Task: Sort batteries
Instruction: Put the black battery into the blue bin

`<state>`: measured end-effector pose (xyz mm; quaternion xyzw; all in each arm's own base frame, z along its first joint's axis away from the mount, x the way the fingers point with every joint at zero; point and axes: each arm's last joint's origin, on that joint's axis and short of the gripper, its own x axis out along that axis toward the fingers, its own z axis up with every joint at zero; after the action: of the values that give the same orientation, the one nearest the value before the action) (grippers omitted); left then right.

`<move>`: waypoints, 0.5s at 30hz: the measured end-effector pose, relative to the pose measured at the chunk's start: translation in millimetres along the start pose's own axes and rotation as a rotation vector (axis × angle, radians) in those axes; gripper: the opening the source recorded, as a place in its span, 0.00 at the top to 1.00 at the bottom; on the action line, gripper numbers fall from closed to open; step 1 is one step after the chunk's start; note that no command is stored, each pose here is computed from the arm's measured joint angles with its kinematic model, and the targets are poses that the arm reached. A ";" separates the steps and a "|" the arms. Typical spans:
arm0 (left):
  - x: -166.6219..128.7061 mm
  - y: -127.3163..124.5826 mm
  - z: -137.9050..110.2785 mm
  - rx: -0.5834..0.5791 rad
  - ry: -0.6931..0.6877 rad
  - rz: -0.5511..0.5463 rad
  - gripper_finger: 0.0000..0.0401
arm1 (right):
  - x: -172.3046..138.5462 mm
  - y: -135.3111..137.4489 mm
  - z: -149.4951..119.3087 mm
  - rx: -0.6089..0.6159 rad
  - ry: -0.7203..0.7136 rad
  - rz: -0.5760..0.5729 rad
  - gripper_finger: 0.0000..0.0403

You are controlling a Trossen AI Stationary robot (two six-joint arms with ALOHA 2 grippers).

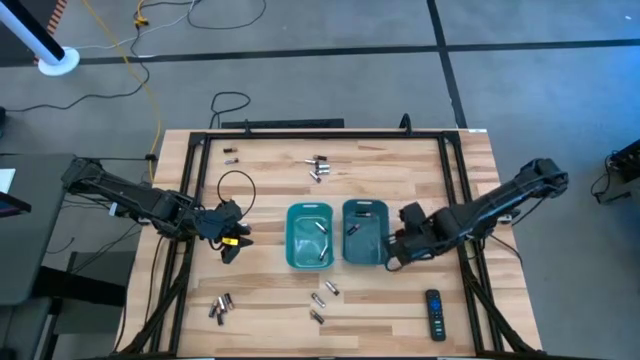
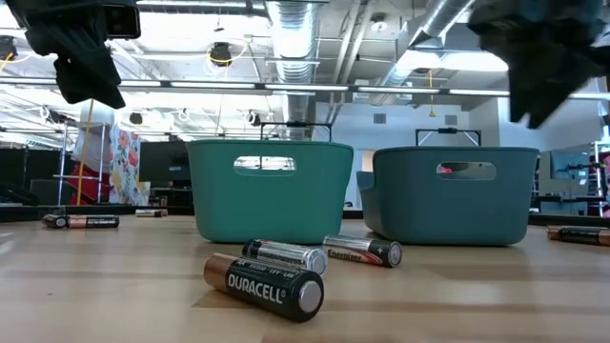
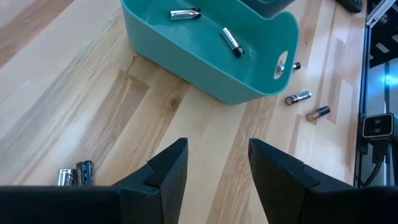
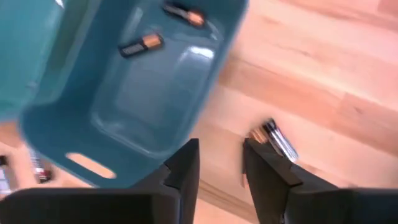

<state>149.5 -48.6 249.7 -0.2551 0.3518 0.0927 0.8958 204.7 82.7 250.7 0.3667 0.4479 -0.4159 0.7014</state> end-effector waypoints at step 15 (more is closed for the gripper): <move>0.1 0.0 0.0 0.001 0.000 0.000 0.59 | 47.3 -16.7 -41.0 -0.033 0.179 0.039 0.61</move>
<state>149.6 -48.6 249.7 -0.2548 0.3518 0.0926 0.8960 188.2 100.6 190.7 0.3993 0.5084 -0.3605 0.6724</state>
